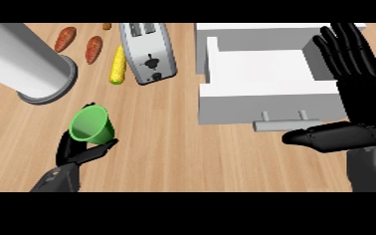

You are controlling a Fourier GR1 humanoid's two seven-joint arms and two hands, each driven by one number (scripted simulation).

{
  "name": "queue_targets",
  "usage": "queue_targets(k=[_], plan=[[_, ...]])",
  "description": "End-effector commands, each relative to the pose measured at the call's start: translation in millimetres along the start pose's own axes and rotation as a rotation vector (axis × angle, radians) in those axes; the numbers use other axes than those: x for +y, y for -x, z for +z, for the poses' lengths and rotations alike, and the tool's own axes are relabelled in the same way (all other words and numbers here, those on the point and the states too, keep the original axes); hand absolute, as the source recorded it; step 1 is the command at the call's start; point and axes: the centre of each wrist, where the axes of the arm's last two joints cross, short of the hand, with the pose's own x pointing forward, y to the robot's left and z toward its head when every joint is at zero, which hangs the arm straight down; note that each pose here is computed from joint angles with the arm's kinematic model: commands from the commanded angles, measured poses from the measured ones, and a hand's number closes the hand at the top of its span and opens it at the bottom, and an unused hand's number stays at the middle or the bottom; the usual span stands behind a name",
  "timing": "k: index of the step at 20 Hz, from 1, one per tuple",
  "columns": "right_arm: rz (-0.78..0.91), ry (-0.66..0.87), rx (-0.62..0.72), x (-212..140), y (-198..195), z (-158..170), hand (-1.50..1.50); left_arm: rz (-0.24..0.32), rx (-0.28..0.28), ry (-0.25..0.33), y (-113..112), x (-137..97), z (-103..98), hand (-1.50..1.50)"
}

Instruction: Pick up the cup, place it into the drawer and close the drawer

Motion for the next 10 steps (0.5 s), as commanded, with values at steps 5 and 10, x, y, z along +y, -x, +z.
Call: queue_targets(k=[5,10], plan=[[0.021,-0.001,-0.005,-3.3,11.6,-5.4,-1.5,-0.111,-0.28,-0.061,-5.3,-14.8,-15.0,1.5],[-0.003,0.011,-0.004,-21.4,9.3,7.6,-1.5,-0.073,-0.373,-0.104,-21.4,-11.9,-36.7,1.5]])
